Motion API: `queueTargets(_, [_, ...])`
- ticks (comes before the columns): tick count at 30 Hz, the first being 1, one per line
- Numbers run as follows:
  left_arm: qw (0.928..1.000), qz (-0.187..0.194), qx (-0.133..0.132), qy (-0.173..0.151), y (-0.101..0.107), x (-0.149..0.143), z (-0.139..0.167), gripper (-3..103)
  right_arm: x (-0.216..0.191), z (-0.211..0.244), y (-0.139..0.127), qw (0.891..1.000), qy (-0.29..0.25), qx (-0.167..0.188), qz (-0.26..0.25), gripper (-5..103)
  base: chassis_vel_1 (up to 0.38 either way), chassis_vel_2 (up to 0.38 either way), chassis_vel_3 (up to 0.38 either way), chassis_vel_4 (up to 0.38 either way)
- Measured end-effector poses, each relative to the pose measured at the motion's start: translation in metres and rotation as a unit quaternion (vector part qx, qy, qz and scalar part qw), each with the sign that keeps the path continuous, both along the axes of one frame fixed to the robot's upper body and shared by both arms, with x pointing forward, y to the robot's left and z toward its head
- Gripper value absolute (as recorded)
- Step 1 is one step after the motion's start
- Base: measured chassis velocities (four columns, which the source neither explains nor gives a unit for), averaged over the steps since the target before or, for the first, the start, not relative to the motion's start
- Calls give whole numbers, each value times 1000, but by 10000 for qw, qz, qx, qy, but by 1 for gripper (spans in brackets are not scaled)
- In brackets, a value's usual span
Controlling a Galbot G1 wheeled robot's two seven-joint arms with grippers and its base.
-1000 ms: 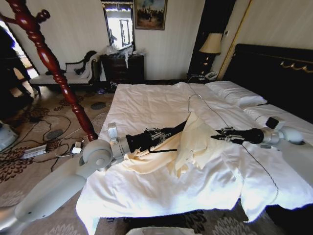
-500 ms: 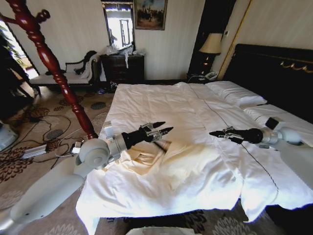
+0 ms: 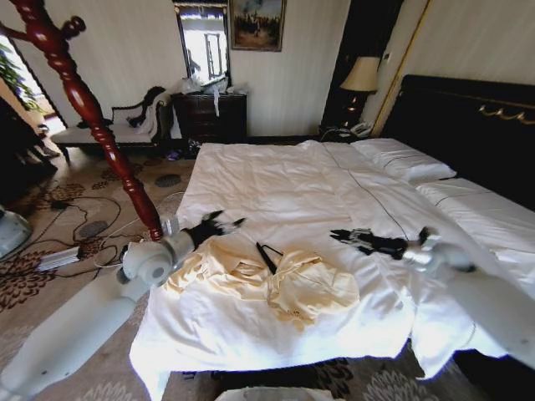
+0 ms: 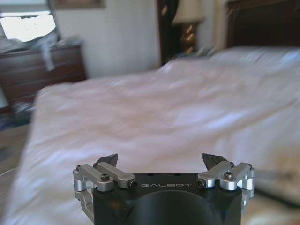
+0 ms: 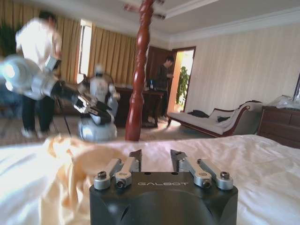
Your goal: Pick up the clothes from the bed and hang them on the clothes hanger.
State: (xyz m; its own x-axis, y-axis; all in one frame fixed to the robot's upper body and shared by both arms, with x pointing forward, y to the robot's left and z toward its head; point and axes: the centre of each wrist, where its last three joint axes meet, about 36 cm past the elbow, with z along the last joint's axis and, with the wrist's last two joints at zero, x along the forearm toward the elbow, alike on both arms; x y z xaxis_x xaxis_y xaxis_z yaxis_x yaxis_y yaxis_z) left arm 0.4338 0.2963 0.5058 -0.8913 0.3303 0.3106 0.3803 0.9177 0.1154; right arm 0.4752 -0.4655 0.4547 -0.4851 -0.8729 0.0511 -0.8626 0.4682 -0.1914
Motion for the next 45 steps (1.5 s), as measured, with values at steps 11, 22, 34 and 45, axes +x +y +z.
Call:
queueTargets(11, [9785, 1585, 1314, -129, 53, -43, -91, 100, -35, -40, 65, 9900, -500, -1273, -357, 71, 0, 0, 0, 0])
queueTargets(22, [9613, 2436, 1290, -28, 74, -75, -121, 100, -42, -62, 72, 9677, -35, -2499, 346, 100, 0, 0, 0, 0])
queueTargets(34, [9647, 2402, 1080, -10, 55, -73, -115, 100, -33, -73, 45, 9620, 207, -2721, 97, 95, 0, 0, 0, 0])
queueTargets(45, [9658, 2375, 1041, 16, 48, -75, -114, 100, -33, -90, 46, 9601, 260, -2784, 109, 57, 0, 0, 0, 0])
